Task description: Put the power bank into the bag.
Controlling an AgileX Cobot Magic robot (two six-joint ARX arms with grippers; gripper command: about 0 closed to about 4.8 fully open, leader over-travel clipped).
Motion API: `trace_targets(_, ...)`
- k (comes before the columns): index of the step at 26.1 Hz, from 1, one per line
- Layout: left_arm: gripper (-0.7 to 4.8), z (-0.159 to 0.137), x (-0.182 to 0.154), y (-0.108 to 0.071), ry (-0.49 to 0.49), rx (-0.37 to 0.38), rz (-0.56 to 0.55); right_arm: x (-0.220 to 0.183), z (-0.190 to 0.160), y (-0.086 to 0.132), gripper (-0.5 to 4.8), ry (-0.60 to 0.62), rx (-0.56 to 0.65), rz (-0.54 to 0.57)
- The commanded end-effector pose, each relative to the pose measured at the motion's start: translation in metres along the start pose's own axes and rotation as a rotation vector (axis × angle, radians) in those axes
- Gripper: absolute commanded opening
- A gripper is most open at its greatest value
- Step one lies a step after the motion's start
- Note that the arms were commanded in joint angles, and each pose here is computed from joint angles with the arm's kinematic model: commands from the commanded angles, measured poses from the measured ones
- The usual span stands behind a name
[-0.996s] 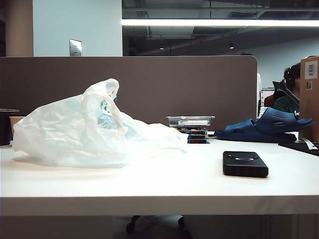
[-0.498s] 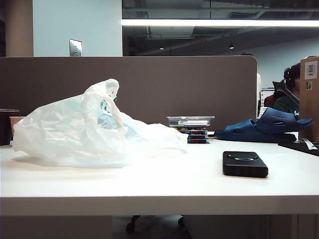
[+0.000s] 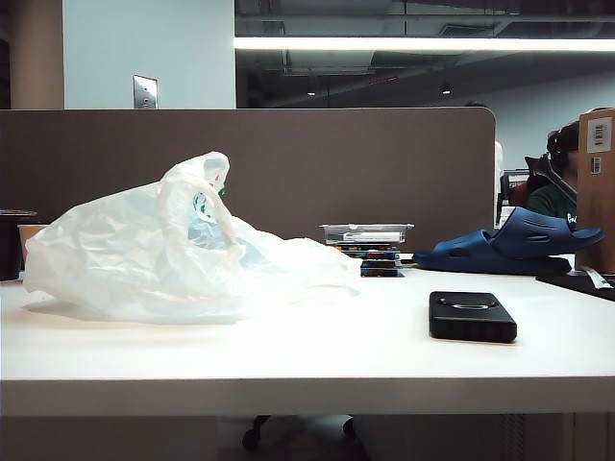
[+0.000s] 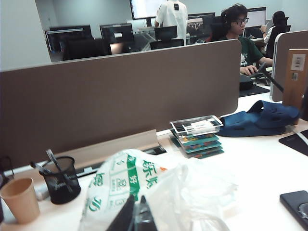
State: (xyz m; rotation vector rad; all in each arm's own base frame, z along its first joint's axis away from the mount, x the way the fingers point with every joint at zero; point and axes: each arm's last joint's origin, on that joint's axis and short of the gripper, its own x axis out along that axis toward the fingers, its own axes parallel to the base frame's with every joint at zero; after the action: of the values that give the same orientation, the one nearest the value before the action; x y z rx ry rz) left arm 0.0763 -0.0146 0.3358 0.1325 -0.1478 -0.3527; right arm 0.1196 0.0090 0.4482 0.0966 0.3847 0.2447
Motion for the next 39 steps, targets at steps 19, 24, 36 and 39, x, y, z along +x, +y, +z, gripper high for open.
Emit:
trace_targets(19,-0.06,-0.006,0.03,0.006,0.042,0.03,-0.076,0.122,-0.01,0.019,-0.05,0.437,0.202,0.176)
trace_targets(24,-0.06,-0.011,0.039,0.008,0.077,0.034,-0.091,0.149,-0.02,0.018,-0.05,0.528,0.202,0.116)
trace_targets(36,-0.06,-0.03,0.065,0.012,0.196,0.02,-0.126,0.17,-0.029,0.012,-0.05,0.585,0.18,-0.009)
trace_targets(39,-0.06,-0.033,0.069,0.013,0.211,0.015,-0.128,0.169,-0.026,0.012,-0.05,0.585,0.174,-0.03)
